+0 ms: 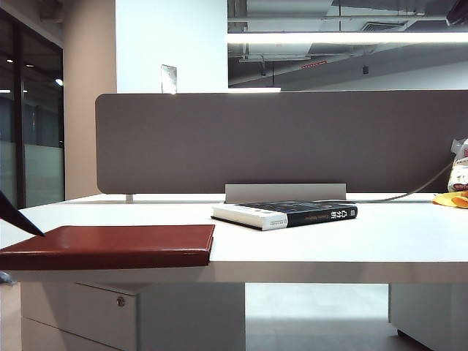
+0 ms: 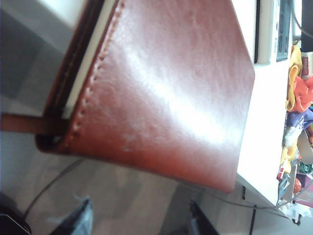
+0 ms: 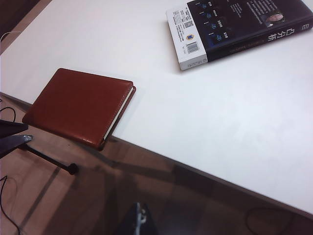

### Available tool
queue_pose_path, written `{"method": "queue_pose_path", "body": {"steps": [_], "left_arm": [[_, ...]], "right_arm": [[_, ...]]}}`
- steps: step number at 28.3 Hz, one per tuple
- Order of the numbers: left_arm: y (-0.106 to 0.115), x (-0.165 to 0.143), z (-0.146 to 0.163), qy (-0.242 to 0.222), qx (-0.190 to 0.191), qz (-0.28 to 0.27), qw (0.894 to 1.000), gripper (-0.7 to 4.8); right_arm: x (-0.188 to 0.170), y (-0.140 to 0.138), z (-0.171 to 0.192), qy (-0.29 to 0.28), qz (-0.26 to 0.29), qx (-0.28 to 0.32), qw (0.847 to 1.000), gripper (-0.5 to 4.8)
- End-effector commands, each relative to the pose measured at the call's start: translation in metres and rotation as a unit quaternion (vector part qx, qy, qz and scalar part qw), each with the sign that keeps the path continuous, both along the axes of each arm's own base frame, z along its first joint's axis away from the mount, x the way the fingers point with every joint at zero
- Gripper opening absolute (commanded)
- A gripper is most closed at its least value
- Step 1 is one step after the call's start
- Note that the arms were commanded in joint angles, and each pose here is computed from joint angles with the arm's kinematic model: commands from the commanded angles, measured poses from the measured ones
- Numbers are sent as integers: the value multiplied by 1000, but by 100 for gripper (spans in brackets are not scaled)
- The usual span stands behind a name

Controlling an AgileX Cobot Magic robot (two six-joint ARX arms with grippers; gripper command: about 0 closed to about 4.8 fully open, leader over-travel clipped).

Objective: Pick up the red book and place it on top of the black book.

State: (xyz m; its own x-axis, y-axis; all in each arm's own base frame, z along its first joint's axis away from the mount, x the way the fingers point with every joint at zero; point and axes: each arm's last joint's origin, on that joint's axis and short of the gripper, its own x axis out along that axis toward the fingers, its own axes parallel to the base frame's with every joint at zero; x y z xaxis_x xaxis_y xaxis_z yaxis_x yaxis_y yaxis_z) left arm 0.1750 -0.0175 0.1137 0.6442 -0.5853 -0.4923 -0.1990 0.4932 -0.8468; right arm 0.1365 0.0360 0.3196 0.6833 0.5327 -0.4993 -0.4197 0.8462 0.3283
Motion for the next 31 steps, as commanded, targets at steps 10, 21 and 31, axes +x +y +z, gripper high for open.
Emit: {"method": "queue_pose_path", "body": {"steps": [10,21,31], "left_arm": [[0,16,-8,3,-36,9,999,252],[-1,39,-4,4,-38,7,999,251],[-1,43,-23,35,-37,8,999,251]], "right_arm": [[0,0,0,0,1,-3,1000,-6],[-1,0,-1,-1,7,-12,1000,-6],[-1,0,0,-2,7,-12,1000,-6]]}}
